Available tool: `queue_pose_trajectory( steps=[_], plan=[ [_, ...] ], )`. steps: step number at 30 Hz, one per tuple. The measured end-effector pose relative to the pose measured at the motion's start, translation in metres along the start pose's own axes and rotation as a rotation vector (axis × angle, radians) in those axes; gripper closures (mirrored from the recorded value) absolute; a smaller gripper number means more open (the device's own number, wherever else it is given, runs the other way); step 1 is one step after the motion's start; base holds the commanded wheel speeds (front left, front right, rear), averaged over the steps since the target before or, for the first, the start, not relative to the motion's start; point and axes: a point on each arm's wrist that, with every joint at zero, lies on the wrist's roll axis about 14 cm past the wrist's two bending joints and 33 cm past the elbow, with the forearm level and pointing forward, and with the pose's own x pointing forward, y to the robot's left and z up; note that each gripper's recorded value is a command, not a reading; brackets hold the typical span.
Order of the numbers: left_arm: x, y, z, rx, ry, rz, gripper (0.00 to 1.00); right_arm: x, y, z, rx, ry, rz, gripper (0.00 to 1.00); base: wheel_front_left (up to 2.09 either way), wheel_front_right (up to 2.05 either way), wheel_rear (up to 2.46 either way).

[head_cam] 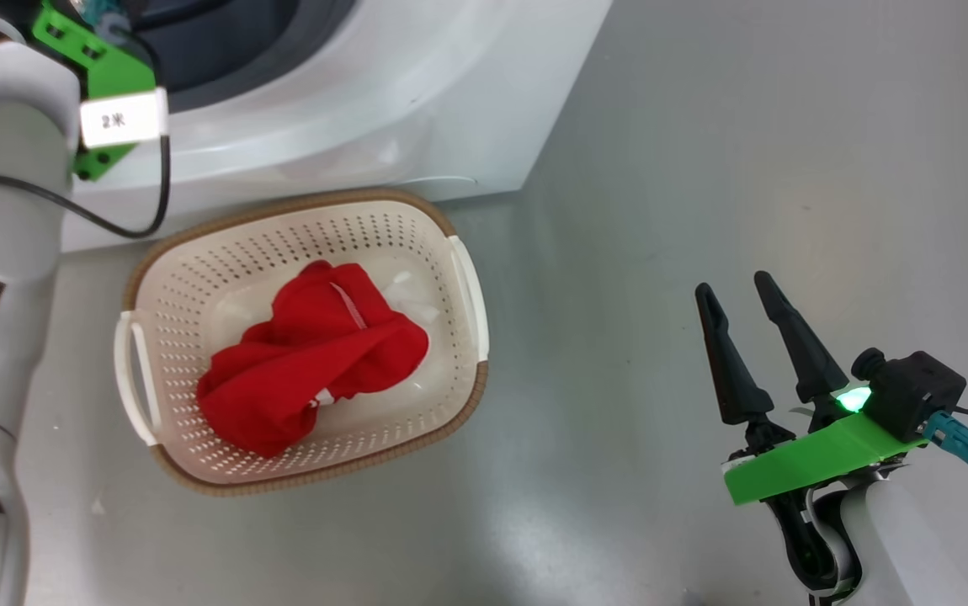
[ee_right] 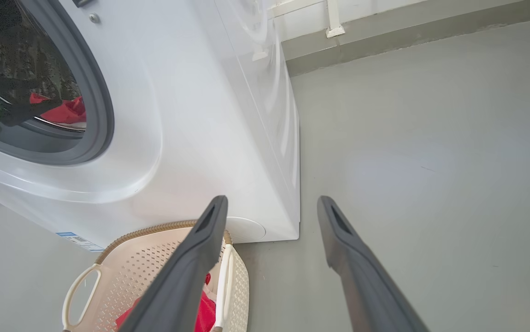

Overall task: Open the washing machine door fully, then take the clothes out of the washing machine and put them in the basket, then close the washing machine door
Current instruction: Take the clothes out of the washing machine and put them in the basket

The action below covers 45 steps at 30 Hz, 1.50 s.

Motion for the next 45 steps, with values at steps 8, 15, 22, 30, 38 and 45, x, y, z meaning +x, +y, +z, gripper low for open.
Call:
queue_pose_trajectory(
  steps=[8,15,22,30,38,45],
  plan=[
    [0.017,0.006,-0.013,0.030,0.048,0.012,0.00,-0.002,-0.006,-0.009,0.001,0.025,-0.019,0.00,0.00,0.00,0.00],
    [0.029,0.009,-0.022,0.046,0.075,0.017,0.00,-0.003,-0.012,-0.012,0.001,0.031,-0.039,0.00,0.00,0.00,0.00],
    [0.036,0.003,-0.032,0.063,0.106,0.024,0.00,0.000,-0.014,-0.010,0.000,0.024,-0.043,0.00,0.00,0.00,0.00],
    [0.039,0.002,-0.037,0.079,0.125,0.037,0.69,0.000,-0.014,-0.010,-0.001,0.025,-0.042,0.00,0.00,0.00,0.00],
    [0.037,0.007,-0.029,0.058,0.085,0.056,1.00,0.001,-0.012,-0.008,-0.001,0.018,-0.035,0.00,0.00,0.00,0.00],
    [0.029,0.008,-0.002,-0.066,-0.013,0.074,1.00,0.002,-0.007,-0.002,0.002,0.002,-0.020,0.00,0.00,0.00,0.00]
  ],
)
